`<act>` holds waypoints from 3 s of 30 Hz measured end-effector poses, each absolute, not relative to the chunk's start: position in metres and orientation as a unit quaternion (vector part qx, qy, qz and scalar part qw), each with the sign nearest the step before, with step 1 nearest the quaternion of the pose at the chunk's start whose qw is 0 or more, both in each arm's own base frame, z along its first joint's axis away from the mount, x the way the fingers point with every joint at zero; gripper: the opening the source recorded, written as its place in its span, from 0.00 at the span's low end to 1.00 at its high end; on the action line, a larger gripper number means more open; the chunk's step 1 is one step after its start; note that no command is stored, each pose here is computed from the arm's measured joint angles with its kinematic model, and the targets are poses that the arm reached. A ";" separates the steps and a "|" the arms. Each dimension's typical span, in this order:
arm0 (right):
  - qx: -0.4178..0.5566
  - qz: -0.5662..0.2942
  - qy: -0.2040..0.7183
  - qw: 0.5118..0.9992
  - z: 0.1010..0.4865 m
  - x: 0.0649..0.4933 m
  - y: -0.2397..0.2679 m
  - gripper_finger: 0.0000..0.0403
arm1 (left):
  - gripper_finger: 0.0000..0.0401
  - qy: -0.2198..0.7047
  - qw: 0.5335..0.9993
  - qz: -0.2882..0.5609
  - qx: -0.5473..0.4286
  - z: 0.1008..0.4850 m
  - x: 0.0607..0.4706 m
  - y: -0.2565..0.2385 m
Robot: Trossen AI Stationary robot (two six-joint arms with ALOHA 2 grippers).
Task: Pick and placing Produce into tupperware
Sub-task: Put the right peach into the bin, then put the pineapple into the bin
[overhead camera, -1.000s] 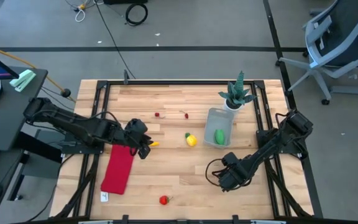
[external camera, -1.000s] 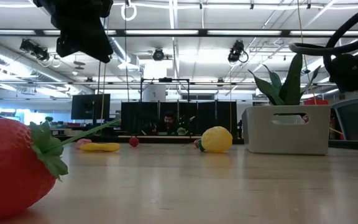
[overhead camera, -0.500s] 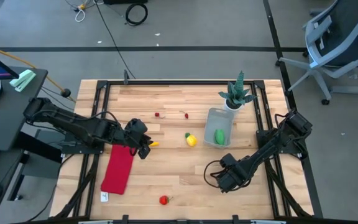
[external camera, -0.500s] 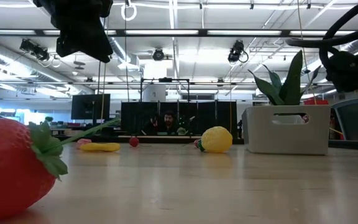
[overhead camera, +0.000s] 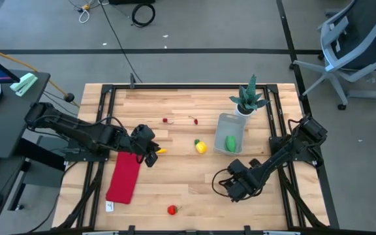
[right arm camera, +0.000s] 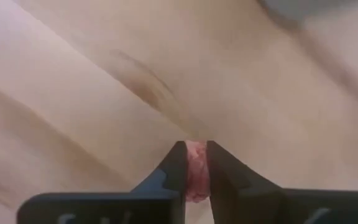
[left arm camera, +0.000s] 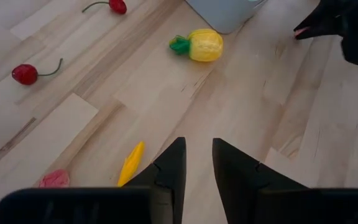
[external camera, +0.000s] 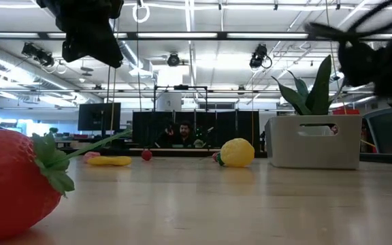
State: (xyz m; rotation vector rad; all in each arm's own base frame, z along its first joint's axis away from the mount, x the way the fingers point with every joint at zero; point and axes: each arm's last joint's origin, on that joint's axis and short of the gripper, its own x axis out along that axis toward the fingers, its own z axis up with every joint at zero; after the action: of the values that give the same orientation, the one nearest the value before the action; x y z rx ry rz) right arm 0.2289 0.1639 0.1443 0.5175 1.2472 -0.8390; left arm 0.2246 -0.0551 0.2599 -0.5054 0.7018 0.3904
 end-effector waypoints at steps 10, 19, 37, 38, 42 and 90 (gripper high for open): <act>0.198 -0.314 0.393 0.841 0.246 0.253 0.139 0.14 | 0.20 0.340 0.891 0.185 -0.236 0.260 0.225 -0.055; 0.212 -0.380 0.342 0.833 0.287 0.240 0.062 0.14 | 0.18 0.342 0.893 0.184 -0.229 0.260 0.225 -0.055; 0.213 -0.485 0.432 0.730 0.240 0.232 -0.029 0.18 | 0.19 0.343 0.896 0.180 -0.219 0.260 0.225 -0.055; 0.216 -0.487 0.432 0.728 0.240 0.233 -0.031 0.18 | 0.19 0.343 0.896 0.180 -0.219 0.260 0.225 -0.055; 0.231 -0.469 0.445 0.727 0.231 0.242 -0.034 0.18 | 0.20 0.343 0.896 0.180 -0.219 0.260 0.225 -0.055; 0.167 -0.319 0.531 0.767 0.213 0.279 -0.021 0.49 | 0.23 0.343 0.895 0.180 -0.219 0.260 0.225 -0.055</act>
State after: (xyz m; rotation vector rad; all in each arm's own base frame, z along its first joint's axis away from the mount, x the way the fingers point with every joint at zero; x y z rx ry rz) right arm 0.2787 -0.0213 0.2126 0.3616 1.1521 -0.6931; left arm 0.2247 -0.0546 0.2598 -0.4529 0.7119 0.3731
